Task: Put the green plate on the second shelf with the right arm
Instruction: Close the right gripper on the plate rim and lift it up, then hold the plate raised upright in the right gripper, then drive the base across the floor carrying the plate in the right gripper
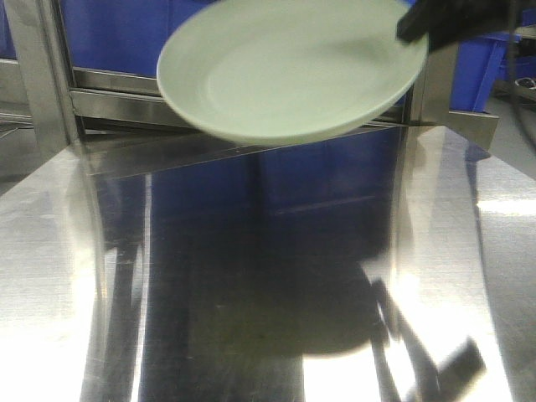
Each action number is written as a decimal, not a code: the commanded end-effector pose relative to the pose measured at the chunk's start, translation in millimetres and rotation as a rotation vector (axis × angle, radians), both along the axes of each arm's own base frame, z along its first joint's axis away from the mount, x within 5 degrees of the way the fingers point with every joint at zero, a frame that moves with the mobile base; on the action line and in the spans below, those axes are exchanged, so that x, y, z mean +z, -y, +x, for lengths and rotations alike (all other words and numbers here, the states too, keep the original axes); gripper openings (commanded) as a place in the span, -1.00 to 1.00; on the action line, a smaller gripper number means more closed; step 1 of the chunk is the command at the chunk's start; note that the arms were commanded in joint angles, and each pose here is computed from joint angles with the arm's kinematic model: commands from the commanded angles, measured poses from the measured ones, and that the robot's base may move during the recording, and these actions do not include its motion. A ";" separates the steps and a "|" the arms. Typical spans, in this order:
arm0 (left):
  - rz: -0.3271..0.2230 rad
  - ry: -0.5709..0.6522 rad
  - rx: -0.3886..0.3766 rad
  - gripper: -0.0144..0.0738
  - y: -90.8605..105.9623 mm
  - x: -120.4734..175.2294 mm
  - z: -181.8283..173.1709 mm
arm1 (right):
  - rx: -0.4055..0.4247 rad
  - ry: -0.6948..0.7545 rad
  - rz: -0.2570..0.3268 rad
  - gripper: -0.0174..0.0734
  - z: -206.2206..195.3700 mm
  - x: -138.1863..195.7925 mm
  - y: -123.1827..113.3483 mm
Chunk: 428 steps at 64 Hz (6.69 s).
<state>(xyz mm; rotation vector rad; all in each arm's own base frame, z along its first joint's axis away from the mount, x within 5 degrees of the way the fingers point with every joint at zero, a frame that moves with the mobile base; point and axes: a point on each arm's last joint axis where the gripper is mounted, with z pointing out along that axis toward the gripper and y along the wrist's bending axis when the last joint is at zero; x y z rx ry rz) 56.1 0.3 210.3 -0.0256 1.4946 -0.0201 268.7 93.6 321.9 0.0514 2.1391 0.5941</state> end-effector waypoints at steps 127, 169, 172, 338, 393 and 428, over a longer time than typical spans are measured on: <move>-0.011 0.044 -0.005 -0.38 0.3 -6.6 1.0 | -0.274 0.716 -0.169 -0.50 -206.5 -77.6 87.1; -0.011 0.044 -0.005 -0.38 0.3 -6.6 1.0 | -0.276 0.776 -0.226 -0.50 -208.4 -93.6 88.1; -0.011 0.044 -0.005 -0.38 0.3 -6.6 1.0 | -0.271 0.779 -0.236 -0.50 -208.5 -93.5 87.8; -0.011 0.045 -0.004 -0.38 0.2 -6.5 0.9 | -0.261 0.774 -0.200 -0.50 -208.7 -93.5 86.3; -0.011 0.045 -0.004 -0.38 0.2 -6.5 0.9 | -0.261 0.774 -0.200 -0.50 -208.7 -93.5 86.3; -0.011 0.045 -0.004 -0.38 0.2 -6.5 0.9 | -0.261 0.774 -0.200 -0.50 -208.7 -93.5 86.3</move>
